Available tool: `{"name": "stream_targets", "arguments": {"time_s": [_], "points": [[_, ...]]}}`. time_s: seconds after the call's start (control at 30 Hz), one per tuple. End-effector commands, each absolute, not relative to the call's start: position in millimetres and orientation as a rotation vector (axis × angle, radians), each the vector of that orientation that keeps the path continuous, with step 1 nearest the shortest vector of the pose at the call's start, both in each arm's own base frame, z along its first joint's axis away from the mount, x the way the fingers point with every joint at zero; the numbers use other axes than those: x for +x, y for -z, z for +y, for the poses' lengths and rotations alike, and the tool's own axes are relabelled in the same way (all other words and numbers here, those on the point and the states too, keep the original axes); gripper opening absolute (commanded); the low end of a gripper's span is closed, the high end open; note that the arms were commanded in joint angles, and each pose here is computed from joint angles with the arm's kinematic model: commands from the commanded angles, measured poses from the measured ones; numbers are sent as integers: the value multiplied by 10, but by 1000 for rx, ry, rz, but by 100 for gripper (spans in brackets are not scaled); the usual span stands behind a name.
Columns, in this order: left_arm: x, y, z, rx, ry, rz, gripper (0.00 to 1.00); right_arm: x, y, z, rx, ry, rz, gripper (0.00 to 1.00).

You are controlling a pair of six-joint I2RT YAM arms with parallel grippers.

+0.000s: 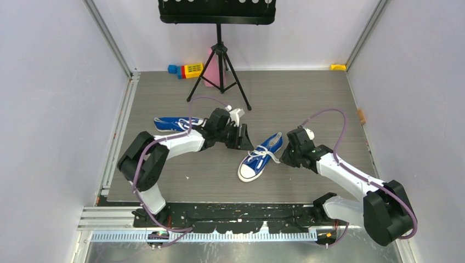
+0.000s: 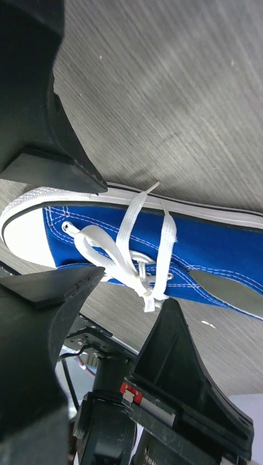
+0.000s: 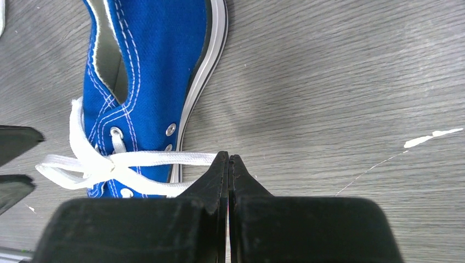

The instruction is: Tie the shoes

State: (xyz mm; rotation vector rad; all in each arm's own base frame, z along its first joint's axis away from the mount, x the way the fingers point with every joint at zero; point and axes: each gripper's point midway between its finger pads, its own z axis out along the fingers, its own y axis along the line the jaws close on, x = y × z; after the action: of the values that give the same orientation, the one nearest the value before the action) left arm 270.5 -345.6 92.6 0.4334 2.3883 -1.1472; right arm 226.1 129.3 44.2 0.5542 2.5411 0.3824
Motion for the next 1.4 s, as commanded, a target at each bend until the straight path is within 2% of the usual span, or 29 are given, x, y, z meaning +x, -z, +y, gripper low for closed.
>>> {"name": "stream_targets", "arguments": {"time_s": [0.0,0.13,0.3,0.67,0.7,0.87,0.97,1.37], "points": [[2732,-1095,-3643,450,1261,2358,53,2379,-590,1365,526,-440,2483,0],[2701,-1054,-3630,468,1260,2377,53,2380,-587,1376,524,-446,2485,0],[2648,-1008,-3669,498,1301,2410,42,2383,-571,1385,526,-448,2489,0],[2523,-845,-3574,553,1245,2521,46,2397,-586,1404,520,-455,2492,0],[2508,-842,-3586,560,1253,2523,44,2398,-587,1404,520,-455,2491,0],[2494,-798,-3621,582,1246,2554,20,2388,-574,1401,521,-454,2495,0],[2508,-773,-3608,591,1223,2559,0,2390,-577,1395,523,-450,2493,0],[2950,-706,-3183,646,651,2501,0,2413,-507,1178,457,-148,2541,0]]}}
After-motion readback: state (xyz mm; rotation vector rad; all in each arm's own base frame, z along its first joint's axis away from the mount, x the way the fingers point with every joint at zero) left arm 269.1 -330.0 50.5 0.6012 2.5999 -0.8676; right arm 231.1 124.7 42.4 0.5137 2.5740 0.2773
